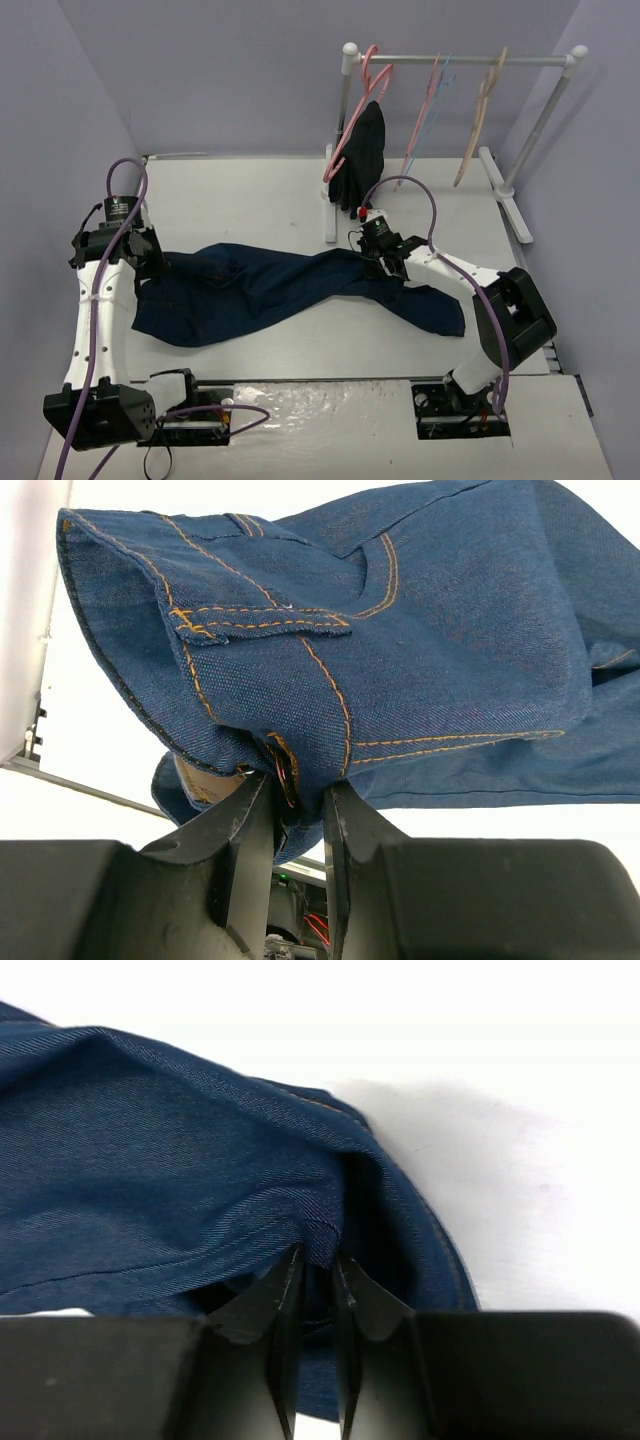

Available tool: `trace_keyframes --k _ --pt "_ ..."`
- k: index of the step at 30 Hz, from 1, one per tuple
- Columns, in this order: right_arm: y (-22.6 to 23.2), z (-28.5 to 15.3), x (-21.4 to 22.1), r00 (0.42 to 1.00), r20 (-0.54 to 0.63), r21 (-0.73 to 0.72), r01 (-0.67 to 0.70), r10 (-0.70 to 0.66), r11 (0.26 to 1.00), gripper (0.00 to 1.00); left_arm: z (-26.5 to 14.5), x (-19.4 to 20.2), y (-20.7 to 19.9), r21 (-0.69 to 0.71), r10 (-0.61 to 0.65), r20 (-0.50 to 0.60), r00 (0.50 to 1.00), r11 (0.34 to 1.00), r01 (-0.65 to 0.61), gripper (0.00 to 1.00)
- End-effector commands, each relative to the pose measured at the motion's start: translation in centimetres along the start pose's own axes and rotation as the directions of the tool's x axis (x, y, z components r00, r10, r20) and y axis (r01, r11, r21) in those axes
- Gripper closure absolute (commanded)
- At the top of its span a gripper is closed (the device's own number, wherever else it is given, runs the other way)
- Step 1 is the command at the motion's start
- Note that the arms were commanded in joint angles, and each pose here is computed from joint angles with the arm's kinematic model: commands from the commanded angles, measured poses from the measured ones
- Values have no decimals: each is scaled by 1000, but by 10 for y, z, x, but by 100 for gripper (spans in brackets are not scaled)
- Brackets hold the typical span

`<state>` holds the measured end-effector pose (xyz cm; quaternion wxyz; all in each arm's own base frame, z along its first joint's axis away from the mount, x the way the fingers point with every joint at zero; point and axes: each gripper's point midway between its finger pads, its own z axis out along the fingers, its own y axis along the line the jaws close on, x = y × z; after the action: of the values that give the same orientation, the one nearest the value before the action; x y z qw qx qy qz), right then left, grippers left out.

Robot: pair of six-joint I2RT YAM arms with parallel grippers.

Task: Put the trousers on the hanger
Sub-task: Flatten out the trousers at the center of the board.

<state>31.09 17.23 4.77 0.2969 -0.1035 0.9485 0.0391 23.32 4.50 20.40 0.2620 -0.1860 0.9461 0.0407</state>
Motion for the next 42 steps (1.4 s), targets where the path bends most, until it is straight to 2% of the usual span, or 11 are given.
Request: trace_keyframes --k 1,10,15,21,24,26,27,30,35,39,42 --pt "-23 -16 -41 991 127 119 33 -48 992 100 -14 -36 -5 23 -29 103 994 999 26 100" --pt "-59 -199 -154 889 435 295 10 -144 955 100 -70 -130 -4 54 -83 313 946 996 69 100" --pt "-11 -216 -99 934 310 168 131 -179 977 100 -71 -140 18 5 -107 306 946 994 111 100" --pt "66 -204 5 983 115 -129 160 -145 979 98 -22 -107 52 -124 -158 189 969 975 183 100" --pt "96 -189 68 981 -36 -200 178 -189 963 85 8 -85 74 -213 -194 121 973 953 216 100" --pt "107 -185 90 975 -93 -225 177 -202 958 63 17 -80 90 -259 -229 120 966 932 253 100" --pt "110 -183 98 972 -114 -235 173 -204 956 60 22 -77 95 -272 -245 112 963 925 266 100" --pt "110 -183 89 984 -85 -219 138 -159 966 45 27 -72 100 -267 -284 113 952 914 304 81" --pt "78 -161 49 999 -41 -148 24 -30 989 38 4 -89 68 -53 -323 220 920 938 342 51" --pt "70 -131 27 999 -12 -163 -43 41 986 39 -14 -74 23 91 -276 231 933 961 262 40" --pt "86 -112 14 1000 -1 -192 -23 23 981 41 -19 -44 11 73 -197 189 962 980 187 33"
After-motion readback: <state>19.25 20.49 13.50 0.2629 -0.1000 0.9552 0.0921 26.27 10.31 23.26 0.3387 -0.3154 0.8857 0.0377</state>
